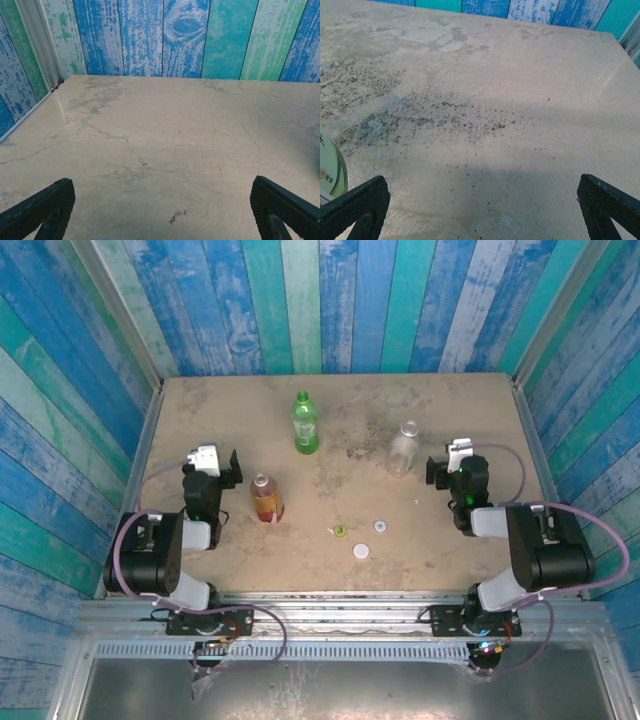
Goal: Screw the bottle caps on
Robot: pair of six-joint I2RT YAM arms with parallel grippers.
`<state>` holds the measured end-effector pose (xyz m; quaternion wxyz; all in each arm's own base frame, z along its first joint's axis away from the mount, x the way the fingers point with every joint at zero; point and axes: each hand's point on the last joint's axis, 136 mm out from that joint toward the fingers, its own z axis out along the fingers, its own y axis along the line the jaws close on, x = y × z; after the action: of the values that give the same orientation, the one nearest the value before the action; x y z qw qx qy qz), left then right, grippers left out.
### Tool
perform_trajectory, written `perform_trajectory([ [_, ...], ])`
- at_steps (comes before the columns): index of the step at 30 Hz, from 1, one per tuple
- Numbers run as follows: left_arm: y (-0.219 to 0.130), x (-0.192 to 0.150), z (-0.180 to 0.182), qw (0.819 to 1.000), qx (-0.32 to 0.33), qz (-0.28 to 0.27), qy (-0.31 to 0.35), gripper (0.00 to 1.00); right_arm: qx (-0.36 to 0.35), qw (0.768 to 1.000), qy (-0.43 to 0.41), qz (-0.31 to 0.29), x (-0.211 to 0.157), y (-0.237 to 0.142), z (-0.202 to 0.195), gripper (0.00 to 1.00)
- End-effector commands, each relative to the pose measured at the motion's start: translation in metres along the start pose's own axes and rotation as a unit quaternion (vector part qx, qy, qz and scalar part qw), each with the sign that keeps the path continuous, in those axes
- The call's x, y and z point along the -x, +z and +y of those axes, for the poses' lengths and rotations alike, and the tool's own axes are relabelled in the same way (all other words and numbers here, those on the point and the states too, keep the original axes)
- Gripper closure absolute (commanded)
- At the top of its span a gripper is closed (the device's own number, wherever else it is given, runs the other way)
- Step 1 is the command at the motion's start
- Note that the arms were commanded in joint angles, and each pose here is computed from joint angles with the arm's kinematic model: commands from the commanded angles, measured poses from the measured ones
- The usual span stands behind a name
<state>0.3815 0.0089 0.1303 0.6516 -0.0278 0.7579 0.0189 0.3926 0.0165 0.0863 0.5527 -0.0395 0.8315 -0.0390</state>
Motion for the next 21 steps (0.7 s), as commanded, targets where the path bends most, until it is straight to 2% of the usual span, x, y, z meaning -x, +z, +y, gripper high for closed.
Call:
perform_trajectory([
  [1,0.0031,-0.0023,-0.0006,1.0,-0.002,0.005,0.0,0.06,-0.006,1.0,0.003,-0.018,0.0139,0.0009,-0.0018,0.0],
  [21,0.0029,-0.0028,-0.0007,1.0,-0.002,0.006,-0.001,0.06,-0.005,1.0,0.003,-0.017,0.0136,0.001,-0.0012,0.0],
])
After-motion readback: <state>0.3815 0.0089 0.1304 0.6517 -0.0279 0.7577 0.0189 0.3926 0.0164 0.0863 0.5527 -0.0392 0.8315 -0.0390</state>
